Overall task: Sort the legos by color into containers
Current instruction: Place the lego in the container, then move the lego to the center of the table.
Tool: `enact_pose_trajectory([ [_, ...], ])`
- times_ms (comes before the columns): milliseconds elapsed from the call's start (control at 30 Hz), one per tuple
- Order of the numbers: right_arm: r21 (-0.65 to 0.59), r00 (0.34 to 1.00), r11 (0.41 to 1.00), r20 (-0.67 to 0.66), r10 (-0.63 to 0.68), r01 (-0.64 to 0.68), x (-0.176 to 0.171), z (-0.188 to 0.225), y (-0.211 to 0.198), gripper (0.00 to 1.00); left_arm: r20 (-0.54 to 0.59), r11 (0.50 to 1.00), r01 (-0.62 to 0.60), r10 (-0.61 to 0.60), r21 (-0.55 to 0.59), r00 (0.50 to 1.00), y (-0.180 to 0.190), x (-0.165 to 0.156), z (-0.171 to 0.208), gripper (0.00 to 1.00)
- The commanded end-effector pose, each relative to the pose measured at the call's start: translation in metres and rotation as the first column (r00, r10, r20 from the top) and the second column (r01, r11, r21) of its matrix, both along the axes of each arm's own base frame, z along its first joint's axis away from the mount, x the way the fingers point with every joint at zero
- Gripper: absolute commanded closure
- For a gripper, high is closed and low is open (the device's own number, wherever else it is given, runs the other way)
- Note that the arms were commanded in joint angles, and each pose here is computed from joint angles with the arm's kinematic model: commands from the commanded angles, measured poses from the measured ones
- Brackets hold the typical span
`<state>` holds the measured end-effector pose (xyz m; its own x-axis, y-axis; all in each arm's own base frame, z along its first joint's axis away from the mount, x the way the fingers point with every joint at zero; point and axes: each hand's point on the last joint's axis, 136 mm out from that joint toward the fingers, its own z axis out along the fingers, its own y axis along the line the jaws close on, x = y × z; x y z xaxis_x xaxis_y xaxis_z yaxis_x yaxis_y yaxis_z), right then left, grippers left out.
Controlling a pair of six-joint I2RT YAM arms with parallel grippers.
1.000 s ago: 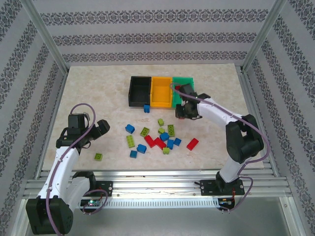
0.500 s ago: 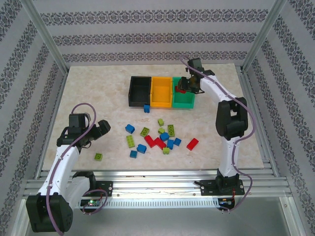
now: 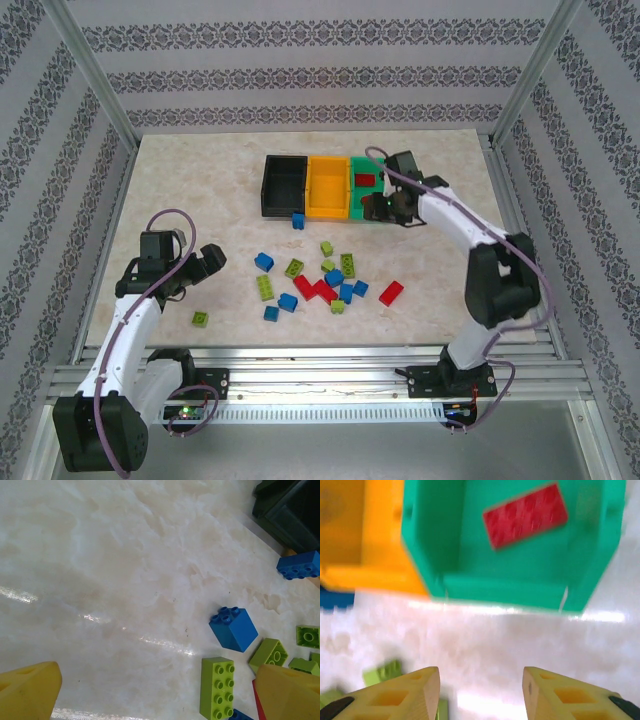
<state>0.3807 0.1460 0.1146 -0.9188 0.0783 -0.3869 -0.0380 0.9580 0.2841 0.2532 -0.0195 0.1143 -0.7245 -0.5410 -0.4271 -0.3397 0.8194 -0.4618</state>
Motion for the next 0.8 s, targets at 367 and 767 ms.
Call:
enact_pose_trajectory([
  [367, -0.013, 0.985, 0.990, -0.105, -0.139, 0.138, -0.171, -0.051, -0.043, 0.50, 0.038, 0.993, 0.088, -0.085, -0.075, 0.996, -0.017, 0.006, 0.010, 0.00],
  [767, 0.103, 0.969, 0.969, -0.127, -0.211, 0.224, -0.184, -0.071, -0.035, 0.43, 0.043, 0.992, 0.081, -0.078, -0.092, 0.996, -0.018, 0.007, 0.010, 0.00],
])
